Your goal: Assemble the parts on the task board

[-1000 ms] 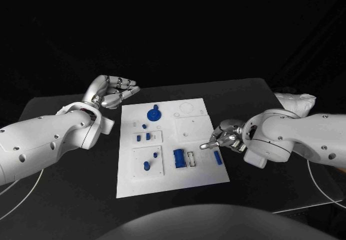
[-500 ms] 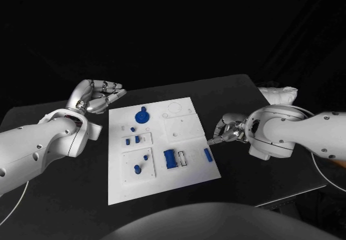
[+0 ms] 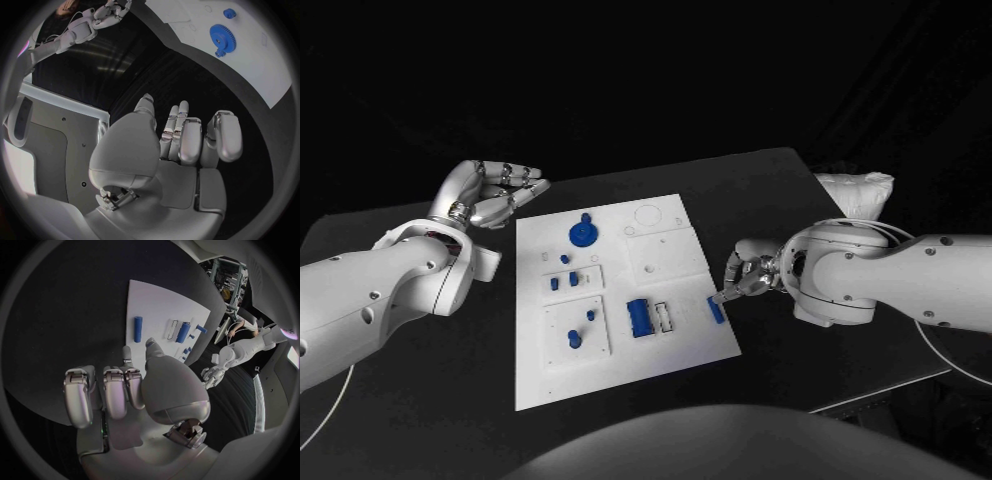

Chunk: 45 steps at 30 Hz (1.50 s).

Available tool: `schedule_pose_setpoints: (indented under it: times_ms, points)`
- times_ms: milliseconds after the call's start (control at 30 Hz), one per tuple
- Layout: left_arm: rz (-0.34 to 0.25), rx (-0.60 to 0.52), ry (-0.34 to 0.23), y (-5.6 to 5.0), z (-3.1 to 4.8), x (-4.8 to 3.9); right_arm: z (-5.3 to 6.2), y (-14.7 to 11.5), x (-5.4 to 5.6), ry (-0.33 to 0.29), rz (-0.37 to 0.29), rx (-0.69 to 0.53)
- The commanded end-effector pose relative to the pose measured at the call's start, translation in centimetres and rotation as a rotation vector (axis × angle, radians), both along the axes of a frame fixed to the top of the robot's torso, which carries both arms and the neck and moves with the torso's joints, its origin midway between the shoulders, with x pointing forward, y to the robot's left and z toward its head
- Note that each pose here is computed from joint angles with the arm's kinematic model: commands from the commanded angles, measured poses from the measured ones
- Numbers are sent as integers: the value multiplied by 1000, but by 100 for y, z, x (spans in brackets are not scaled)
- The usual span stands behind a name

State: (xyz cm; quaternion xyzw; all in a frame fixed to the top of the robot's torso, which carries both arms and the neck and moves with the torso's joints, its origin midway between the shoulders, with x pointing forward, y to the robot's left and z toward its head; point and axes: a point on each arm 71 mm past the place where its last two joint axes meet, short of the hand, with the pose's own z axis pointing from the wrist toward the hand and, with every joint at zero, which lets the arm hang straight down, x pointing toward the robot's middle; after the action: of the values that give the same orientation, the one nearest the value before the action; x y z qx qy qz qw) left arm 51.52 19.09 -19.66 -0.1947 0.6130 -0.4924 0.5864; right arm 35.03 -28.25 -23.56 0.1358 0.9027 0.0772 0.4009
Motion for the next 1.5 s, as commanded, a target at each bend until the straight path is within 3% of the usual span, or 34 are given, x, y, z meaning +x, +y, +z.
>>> schedule_pose_setpoints:
  times_ms: [33, 1500]
  points:
    - [-17, -1, 1, -20, 4, -8, -44, -56, -22, 33, -35, -96]
    - [-13, 0, 3, 9, 4, -17, -231, 95, 18, 112, 31, -136]
